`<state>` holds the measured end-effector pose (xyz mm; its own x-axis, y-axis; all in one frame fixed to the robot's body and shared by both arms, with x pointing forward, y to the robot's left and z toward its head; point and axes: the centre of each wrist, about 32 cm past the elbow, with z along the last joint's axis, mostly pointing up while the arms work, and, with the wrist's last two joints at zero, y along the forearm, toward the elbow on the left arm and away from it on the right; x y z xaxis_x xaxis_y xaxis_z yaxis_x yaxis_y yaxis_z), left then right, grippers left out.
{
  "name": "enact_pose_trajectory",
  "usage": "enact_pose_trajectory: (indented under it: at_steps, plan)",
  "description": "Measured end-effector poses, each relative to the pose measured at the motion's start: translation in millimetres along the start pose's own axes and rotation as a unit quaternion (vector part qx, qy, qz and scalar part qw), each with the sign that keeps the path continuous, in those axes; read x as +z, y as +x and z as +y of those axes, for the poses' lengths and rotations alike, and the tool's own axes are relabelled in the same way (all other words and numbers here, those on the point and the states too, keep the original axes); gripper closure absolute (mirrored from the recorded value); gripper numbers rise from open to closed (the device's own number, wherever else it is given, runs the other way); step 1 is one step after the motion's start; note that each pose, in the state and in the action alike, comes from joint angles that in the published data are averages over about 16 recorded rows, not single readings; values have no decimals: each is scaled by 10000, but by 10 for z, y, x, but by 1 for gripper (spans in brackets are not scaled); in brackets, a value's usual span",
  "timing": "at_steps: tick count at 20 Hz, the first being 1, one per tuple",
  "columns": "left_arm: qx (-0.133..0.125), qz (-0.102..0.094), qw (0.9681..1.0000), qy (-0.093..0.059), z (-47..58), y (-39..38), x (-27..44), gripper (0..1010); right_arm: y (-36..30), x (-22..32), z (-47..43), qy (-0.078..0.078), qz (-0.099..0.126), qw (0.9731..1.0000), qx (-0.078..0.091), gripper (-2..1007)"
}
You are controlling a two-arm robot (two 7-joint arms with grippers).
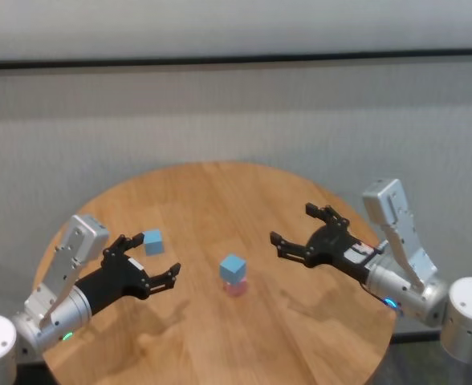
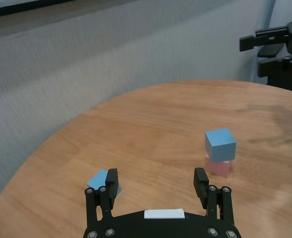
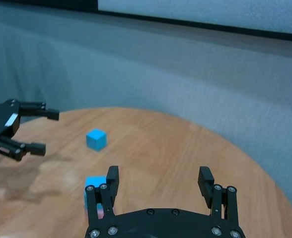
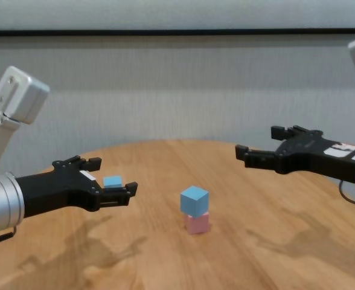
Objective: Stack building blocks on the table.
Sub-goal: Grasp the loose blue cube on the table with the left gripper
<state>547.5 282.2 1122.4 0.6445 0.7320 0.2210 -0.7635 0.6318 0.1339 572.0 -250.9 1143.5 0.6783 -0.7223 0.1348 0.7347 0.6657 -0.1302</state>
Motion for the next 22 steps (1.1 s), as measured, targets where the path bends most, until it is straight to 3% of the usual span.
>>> enact_pose_trajectory:
  at_steps: [7, 16, 22]
  plan:
    - [59, -34, 9999, 95, 12, 30, -16, 11, 24, 21, -138, -29, -38, 10000, -72, 0]
    - [289, -93, 9991, 303, -22, 176, -42, 10, 23, 16, -138, -39, -41, 10000, -62, 0]
    - [401, -49, 9986, 354, -173, 290, -60, 10, 24, 15, -131, -28, -34, 10000, -60, 0]
